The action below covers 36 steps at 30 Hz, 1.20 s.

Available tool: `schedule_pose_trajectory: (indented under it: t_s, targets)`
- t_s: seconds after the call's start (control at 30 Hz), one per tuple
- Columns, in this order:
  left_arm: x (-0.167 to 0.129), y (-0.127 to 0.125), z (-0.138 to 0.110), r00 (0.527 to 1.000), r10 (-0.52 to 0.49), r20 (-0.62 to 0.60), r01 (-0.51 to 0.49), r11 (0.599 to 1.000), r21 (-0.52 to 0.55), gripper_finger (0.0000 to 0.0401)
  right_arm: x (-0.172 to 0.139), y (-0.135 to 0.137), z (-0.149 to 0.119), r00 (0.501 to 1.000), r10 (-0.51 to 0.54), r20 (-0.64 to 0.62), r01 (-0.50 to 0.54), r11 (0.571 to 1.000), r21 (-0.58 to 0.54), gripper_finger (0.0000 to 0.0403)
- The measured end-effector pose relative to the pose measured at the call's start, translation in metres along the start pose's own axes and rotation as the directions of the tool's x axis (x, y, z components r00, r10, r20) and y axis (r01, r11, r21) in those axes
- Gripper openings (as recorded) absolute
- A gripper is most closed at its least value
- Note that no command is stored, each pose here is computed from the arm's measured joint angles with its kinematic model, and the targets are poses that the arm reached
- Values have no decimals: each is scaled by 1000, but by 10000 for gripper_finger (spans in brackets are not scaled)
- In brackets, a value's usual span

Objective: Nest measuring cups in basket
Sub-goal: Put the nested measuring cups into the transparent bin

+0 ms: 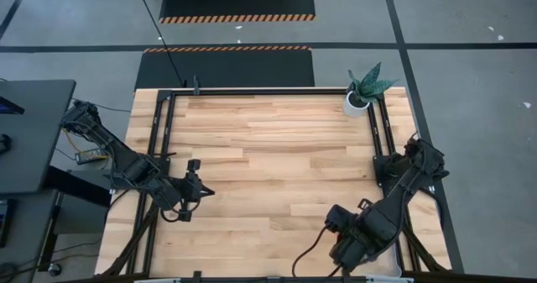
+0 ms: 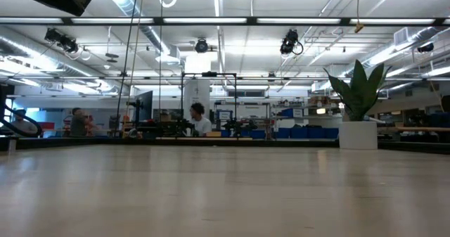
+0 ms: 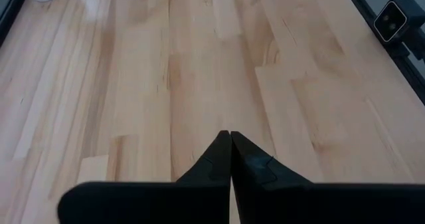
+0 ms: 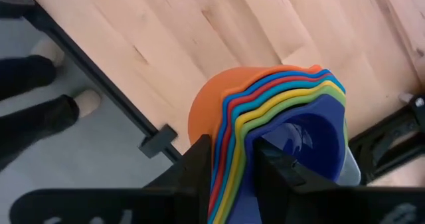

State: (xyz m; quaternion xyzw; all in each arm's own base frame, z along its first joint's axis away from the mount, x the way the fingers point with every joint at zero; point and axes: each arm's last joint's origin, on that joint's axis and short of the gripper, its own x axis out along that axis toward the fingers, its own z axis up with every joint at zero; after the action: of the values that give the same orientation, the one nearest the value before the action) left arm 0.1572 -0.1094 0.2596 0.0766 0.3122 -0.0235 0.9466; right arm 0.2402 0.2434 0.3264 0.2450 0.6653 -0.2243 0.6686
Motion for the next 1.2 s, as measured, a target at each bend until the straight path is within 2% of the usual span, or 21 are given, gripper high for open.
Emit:
schedule_pose_trajectory:
  t_s: [0.33, 0.7, 1.03, 1.2]
  targets:
    - [0, 0, 0, 1000, -1, 3, 1, 1000, -11, 7, 6, -1, -14, 1000, -24, -20, 24, 1000, -1, 89]
    - [0, -1, 2, 1000, -6, 20, 6, 1000, -22, 7, -7, -10, -48, 999, 14, 28, -17, 995, 94, 89]
    - [0, -1, 3, 1000, -8, 28, 9, 1000, -27, 7, 29, -21, -75, 989, -142, -42, 146, 977, 152, 89]
    - [0, -1, 4, 999, -12, 41, 13, 999, -35, 7, 40, -25, -82, 981, -188, -43, 193, 959, 206, 89]
